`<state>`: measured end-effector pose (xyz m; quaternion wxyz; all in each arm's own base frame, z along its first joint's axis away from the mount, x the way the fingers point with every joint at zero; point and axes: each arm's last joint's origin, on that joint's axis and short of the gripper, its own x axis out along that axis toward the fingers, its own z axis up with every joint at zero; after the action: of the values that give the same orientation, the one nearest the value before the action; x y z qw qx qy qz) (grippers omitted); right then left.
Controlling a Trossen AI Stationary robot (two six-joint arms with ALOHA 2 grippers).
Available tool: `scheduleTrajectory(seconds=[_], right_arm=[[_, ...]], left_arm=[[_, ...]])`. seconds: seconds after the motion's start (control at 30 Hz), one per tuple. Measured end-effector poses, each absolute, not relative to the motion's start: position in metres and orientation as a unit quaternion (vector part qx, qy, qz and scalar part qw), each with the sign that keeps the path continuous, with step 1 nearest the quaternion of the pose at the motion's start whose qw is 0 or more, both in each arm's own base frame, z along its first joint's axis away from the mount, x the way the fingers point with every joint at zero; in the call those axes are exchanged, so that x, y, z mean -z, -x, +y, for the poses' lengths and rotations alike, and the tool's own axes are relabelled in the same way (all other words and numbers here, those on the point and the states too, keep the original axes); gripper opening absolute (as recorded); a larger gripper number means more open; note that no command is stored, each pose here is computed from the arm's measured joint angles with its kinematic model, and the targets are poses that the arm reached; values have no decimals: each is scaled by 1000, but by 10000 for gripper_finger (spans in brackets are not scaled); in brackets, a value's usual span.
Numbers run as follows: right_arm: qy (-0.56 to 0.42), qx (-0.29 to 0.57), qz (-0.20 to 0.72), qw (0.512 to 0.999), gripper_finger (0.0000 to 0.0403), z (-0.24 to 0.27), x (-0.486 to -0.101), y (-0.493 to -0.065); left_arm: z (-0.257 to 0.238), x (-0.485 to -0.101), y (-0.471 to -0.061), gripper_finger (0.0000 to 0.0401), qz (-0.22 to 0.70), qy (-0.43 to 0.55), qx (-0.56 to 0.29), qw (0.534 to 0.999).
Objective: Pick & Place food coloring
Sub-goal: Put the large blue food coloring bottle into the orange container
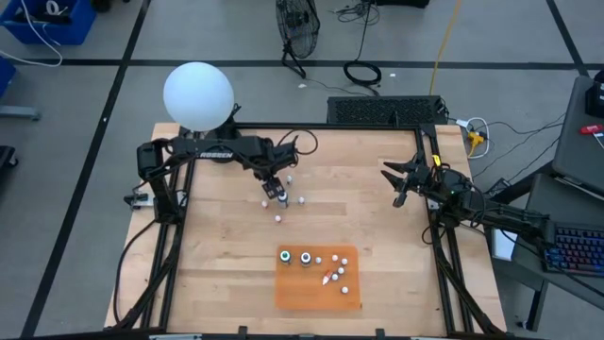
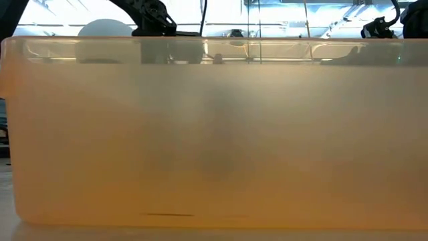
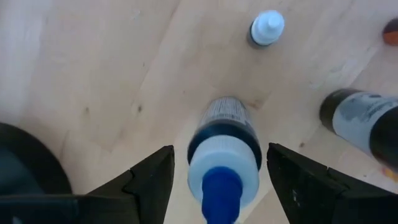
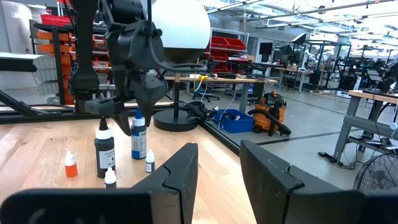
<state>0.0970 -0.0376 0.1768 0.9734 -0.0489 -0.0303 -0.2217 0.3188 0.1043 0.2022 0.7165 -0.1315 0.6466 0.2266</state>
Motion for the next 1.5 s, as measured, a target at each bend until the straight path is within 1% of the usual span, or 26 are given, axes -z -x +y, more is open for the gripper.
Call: scheduleTrajectory(seconds=[0.33, 0.77, 0.87, 1.03, 1.17, 1.23, 1.3, 1.43, 1.5], right_arm=[[49, 222, -30, 973, 110, -38, -177, -97], [49, 222, -30, 973, 110, -38, -177, -97], [49, 222, -30, 973, 110, -38, -177, -97], [49, 222, -30, 973, 110, -38, -177, -97], [49, 222, -30, 973, 110, -38, -177, -97], [49, 222, -30, 973, 110, -38, -177, -97], [49, 222, -30, 973, 110, -38, -177, -97], [49, 222, -30, 973, 110, -38, -177, -97], [49, 222, -30, 973, 110, -38, -177, -97]], left_arm=[[105, -197, -320, 253, 637, 127, -224, 726], [105, -197, -320, 251, 639, 126, -224, 725], [105, -197, -320, 228, 640, 123, -221, 725], [105, -197, -320, 144, 641, 116, -215, 727], [105, -197, -319, 143, 643, 105, -219, 726], [104, -202, -318, 143, 643, 95, -227, 725], [102, -216, -315, 143, 633, 88, -233, 733], [91, -257, -304, 143, 587, 88, -238, 769], [79, -280, -296, 143, 555, 88, -233, 794]])
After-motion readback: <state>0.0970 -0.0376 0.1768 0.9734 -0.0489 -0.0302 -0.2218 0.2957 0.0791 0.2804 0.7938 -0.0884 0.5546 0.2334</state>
